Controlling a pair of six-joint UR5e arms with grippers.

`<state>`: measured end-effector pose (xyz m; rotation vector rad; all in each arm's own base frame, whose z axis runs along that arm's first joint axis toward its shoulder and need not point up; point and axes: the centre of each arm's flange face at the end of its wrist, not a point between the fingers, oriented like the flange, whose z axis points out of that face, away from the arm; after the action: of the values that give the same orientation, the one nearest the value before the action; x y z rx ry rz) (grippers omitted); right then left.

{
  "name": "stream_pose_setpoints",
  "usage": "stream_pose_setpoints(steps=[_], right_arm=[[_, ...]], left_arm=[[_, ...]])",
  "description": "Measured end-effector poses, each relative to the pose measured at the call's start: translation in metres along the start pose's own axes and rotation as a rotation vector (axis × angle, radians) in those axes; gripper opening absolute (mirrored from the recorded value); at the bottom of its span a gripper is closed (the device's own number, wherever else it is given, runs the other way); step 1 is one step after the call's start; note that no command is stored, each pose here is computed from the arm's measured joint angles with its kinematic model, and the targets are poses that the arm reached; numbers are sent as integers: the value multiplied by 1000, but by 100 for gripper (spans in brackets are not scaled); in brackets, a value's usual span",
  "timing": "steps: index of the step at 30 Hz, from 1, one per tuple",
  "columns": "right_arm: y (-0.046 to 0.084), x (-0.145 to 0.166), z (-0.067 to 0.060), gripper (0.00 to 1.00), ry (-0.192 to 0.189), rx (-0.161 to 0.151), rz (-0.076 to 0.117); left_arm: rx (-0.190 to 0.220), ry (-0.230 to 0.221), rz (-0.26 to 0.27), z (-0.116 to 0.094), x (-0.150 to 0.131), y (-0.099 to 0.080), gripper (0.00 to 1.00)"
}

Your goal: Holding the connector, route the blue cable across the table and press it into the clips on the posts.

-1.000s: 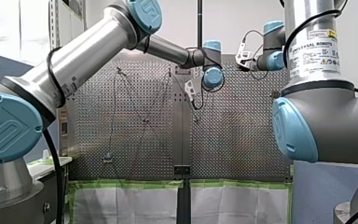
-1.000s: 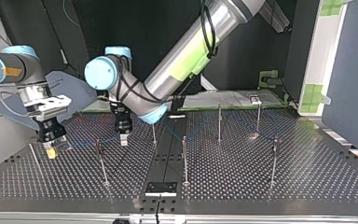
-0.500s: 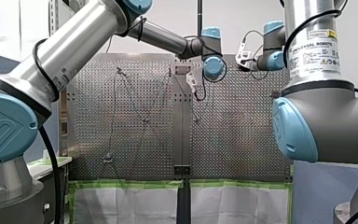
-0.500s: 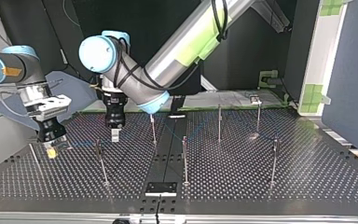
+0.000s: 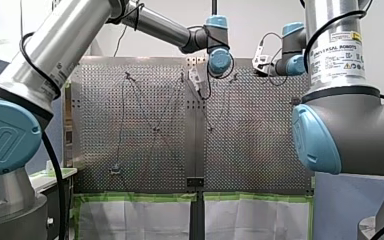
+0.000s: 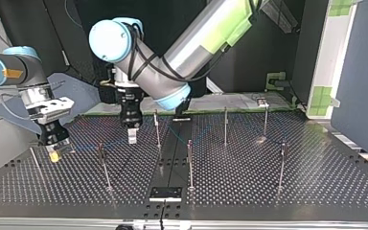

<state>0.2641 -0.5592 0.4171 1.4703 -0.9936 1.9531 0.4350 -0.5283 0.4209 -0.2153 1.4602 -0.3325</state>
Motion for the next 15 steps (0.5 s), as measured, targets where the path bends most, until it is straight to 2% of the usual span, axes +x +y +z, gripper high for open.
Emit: stream_pose_setpoints(steps=[4, 6, 15], right_arm=[[0, 0, 0, 0, -1, 0, 0], [-1, 0, 0, 0, -1, 1, 1], [-2, -1, 0, 0, -1, 1, -1]], left_arm=[[0, 23, 39, -15, -11, 7, 100], [3, 23, 41, -21, -15, 9, 100], [36, -26, -20, -34, -42, 19, 100]])
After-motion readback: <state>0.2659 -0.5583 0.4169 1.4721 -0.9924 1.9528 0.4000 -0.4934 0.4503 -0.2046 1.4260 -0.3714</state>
